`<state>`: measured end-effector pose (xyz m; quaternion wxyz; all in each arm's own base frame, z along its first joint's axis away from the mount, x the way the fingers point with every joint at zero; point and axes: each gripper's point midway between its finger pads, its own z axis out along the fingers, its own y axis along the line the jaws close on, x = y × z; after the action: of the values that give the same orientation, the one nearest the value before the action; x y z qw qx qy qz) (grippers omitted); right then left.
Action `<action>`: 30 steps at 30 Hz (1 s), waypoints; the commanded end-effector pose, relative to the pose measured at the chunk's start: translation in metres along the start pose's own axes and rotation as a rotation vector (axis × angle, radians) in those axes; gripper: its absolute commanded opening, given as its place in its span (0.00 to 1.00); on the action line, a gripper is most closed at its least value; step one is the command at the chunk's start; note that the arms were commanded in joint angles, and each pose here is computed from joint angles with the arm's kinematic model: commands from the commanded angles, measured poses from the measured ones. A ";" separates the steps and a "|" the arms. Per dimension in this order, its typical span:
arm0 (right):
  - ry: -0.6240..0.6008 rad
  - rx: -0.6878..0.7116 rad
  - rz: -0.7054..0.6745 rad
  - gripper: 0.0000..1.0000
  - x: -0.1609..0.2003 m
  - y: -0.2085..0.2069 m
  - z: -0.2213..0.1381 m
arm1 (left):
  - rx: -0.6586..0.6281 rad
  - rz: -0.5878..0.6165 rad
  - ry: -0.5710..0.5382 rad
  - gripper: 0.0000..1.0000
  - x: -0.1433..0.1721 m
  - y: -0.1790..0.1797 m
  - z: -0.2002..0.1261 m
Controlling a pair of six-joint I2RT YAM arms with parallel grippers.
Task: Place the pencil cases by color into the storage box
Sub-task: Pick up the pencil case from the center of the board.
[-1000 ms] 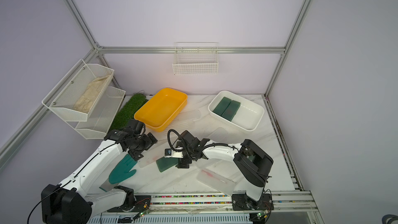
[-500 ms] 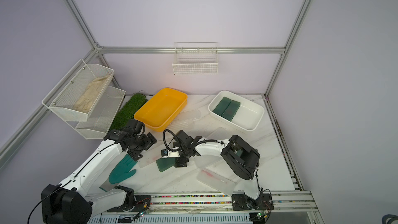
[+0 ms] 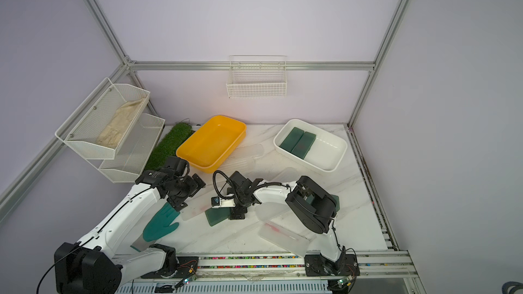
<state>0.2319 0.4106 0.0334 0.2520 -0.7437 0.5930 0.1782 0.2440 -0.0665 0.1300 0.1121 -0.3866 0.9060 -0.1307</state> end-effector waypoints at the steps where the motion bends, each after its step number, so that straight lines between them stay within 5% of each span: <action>1: 0.015 -0.055 -0.015 0.92 0.004 0.009 0.007 | 0.066 0.020 -0.033 1.00 -0.010 -0.017 -0.016; 15: 0.058 -0.046 -0.028 0.72 0.015 0.007 0.014 | 0.083 0.031 -0.062 1.00 -0.013 -0.018 -0.020; 30: 0.023 0.025 -0.004 0.66 0.007 -0.001 -0.010 | 0.143 0.082 -0.075 1.00 -0.015 -0.030 -0.023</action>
<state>0.2317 0.4091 0.0328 0.2499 -0.7482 0.5892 0.1750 0.2516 -0.0678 0.1364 0.1331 -0.3660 0.9097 -0.1441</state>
